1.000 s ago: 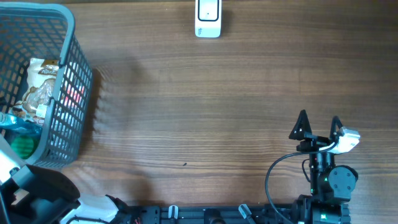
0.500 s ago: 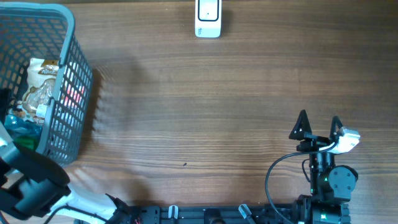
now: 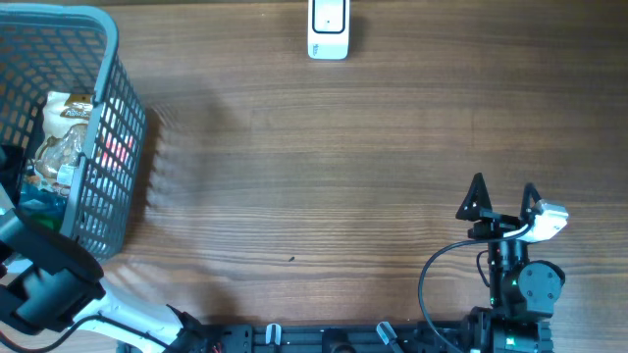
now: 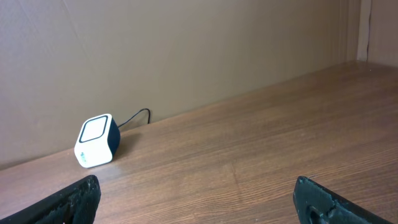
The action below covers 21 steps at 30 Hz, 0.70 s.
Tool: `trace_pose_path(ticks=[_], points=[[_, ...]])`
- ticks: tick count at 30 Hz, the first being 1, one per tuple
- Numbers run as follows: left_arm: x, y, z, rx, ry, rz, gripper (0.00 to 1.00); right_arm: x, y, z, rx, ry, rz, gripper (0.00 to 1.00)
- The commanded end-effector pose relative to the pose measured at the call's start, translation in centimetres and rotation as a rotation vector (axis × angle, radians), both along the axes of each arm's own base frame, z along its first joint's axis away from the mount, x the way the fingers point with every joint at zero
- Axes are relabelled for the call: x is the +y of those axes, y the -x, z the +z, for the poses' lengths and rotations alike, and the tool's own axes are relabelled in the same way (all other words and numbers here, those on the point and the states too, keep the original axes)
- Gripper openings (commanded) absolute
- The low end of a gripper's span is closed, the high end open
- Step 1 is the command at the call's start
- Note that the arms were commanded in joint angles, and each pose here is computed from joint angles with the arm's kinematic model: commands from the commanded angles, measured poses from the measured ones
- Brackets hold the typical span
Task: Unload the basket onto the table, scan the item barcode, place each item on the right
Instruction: 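Reach the left gripper into the basket and grasp the blue-green bottle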
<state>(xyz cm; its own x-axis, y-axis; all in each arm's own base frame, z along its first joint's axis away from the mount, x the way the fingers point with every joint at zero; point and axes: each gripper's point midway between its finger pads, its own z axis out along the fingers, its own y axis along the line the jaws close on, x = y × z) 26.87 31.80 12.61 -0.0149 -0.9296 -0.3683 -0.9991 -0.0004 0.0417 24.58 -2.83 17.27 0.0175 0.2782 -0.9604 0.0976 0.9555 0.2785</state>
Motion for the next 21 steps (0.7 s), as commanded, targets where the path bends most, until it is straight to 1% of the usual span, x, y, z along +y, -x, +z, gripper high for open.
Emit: trace_pose_path(ticks=[1, 2, 3, 4, 9, 10, 11, 16, 21], points=[[-0.2, 0.5, -0.6, 0.023, 0.018, 0.003, 0.29, 0.4, 0.0, 0.2, -0.008, 0.018, 0.021, 1.00], [-0.2, 0.5, -0.6, 0.024, 0.018, 0.003, 0.25, 0.4, 0.0, 0.2, -0.008, 0.018, 0.021, 1.00], [-0.2, 0.5, -0.6, 0.025, 0.019, 0.003, 0.23, 0.4, 0.0, 0.2, -0.008, 0.018, 0.021, 1.00], [-0.2, 0.5, -0.6, 0.025, 0.020, 0.003, 0.20, 0.4, 0.0, 0.2, -0.008, 0.018, 0.021, 1.00], [-0.6, 0.4, -0.6, 0.013, 0.037, -0.002, 0.15, 0.4, 0.0, 0.2, -0.008, 0.018, 0.021, 1.00], [-0.7, 0.3, -0.6, 0.006, 0.044, -0.004, 0.11, 0.4, 0.0, 0.2, -0.008, 0.018, 0.021, 1.00], [-0.8, 0.2, -0.5, -0.004, 0.049, -0.007, 0.09, 0.4, 0.0, 0.2, -0.008, 0.018, 0.021, 1.00], [-1.0, 0.1, 1.5, -0.046, 0.019, -0.010, 0.14, 0.4, 0.0, 0.2, -0.008, 0.018, 0.021, 1.00], [-1.5, 0.1, 4.4, -0.120, -0.015, -0.019, 0.14, 0.4, 0.0, 0.2, -0.008, 0.018, 0.021, 1.00]])
